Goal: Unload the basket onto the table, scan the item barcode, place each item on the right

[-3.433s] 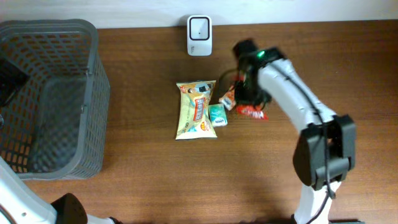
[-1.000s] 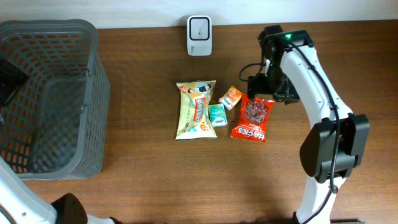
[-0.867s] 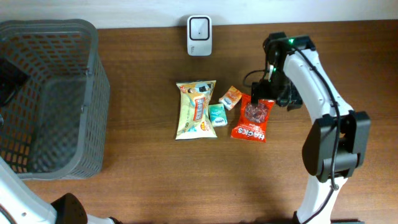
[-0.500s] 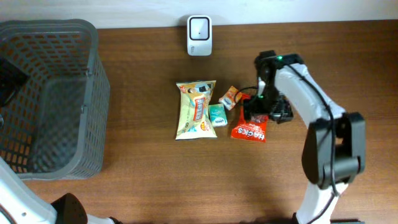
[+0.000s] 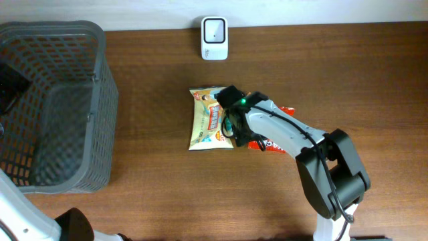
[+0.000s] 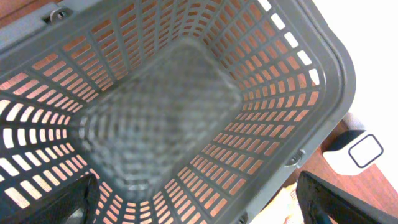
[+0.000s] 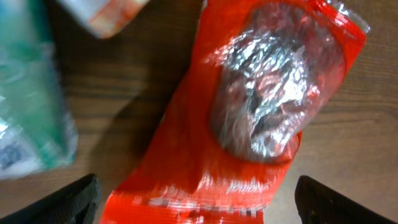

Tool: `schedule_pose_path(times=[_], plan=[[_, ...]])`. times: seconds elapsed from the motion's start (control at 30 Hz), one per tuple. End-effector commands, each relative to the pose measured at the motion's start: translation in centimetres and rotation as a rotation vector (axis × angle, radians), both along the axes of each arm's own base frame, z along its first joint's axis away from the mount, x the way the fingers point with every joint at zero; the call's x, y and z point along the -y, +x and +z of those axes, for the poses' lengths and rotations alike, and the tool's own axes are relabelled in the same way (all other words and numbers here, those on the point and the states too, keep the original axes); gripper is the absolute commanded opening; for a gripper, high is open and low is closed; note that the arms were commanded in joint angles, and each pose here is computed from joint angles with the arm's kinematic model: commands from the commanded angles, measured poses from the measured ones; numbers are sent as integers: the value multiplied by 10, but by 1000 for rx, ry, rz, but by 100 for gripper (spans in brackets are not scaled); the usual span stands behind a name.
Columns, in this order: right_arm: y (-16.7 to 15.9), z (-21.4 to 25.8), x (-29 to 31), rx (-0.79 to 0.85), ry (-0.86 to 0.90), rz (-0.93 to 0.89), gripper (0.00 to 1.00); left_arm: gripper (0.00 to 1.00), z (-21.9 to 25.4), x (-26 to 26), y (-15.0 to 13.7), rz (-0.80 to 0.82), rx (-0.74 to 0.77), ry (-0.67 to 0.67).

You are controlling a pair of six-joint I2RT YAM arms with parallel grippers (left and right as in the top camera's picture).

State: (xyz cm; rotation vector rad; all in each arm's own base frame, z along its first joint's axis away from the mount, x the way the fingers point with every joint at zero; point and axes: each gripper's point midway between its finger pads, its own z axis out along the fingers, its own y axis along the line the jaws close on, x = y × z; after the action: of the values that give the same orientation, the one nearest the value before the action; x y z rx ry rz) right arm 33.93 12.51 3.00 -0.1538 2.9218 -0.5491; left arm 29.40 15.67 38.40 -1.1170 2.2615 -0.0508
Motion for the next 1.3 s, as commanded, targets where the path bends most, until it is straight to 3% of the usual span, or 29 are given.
schedule_pose_path(times=[0.0,0.07,0.27,0.33,0.4,0.43,0.6,0.83,0.93,1.03,1.07,1.1,1.13,1.2,1.27], plan=[[3,-15,25,31,-52,-55,99,99,-1,-1,0,8,-2,-5],[5,-15,35,39,-48,-108,93,99,-1,-1,0,8,-1,-5],[11,-27,52,56,-39,-138,90,99,-1,-1,0,8,-2,-5],[11,-27,52,55,-39,-138,60,99,-1,-1,0,8,-2,-5],[10,-25,50,41,-29,-140,14,99,-1,-1,0,8,-2,-5],[11,-21,45,25,1,-145,4,99,-1,-1,0,8,-2,-5],[38,33,25,-32,244,-195,4,99,-1,-1,0,8,-2,-5],[48,106,-19,-194,1220,-28,4,99,-1,-1,0,8,-2,-5],[38,94,5,-201,1432,-132,4,99,-1,-1,0,8,-2,-5],[21,51,30,-208,1472,-296,10,99,-1,-1,0,8,-2,-5],[16,40,41,-201,1474,-354,25,99,-1,-1,0,8,-2,-5],[10,22,60,-203,1412,-460,29,99,-1,-1,0,8,-2,-5],[-1,-3,91,-220,1243,-608,32,99,-1,-1,0,8,-2,-5],[-18,-22,132,-229,1040,-724,43,99,-1,-1,0,8,-2,-5],[-26,-17,164,-238,931,-787,43,99,-1,-1,0,8,-2,-5]])
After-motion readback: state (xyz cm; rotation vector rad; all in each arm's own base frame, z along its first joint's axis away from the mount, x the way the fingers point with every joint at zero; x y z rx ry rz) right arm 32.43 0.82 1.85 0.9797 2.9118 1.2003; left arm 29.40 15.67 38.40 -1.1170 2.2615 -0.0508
